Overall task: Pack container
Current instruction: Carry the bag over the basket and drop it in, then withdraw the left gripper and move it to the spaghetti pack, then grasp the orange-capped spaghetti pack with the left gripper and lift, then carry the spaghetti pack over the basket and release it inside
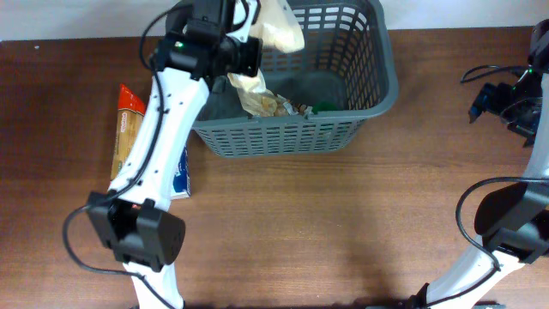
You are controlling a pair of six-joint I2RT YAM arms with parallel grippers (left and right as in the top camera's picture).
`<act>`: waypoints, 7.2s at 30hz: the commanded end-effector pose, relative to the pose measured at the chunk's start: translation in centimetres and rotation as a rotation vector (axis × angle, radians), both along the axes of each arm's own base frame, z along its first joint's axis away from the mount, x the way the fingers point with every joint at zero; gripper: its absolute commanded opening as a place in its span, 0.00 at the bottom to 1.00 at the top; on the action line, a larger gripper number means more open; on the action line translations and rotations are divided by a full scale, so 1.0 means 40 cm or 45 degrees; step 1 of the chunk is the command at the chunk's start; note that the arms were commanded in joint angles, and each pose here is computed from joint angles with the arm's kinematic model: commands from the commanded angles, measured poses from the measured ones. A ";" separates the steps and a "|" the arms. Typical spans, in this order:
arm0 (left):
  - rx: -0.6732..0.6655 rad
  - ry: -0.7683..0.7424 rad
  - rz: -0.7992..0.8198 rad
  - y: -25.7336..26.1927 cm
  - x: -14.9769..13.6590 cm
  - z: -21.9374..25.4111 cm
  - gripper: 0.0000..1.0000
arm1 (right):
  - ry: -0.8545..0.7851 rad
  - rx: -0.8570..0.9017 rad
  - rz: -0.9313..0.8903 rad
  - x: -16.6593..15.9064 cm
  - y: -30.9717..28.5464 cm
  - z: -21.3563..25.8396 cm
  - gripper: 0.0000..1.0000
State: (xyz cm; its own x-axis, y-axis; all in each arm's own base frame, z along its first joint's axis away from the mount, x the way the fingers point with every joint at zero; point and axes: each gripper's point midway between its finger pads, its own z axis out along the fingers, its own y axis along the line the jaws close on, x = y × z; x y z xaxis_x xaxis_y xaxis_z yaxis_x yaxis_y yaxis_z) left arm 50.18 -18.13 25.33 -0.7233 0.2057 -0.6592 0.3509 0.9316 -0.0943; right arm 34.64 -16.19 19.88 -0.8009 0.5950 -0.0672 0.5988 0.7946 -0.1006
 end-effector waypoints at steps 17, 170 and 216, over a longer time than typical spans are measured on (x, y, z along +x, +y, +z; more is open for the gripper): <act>0.034 0.120 -0.011 -0.011 -0.036 -0.048 0.66 | 0.004 0.003 -0.006 -0.003 -0.006 -0.005 0.99; -0.174 -0.773 -0.218 0.049 -0.246 0.608 0.02 | 0.004 0.003 -0.005 -0.003 -0.006 -0.005 0.99; -0.008 -0.612 0.328 0.248 -0.184 0.560 0.99 | 0.004 0.003 -0.005 -0.003 -0.006 -0.005 0.99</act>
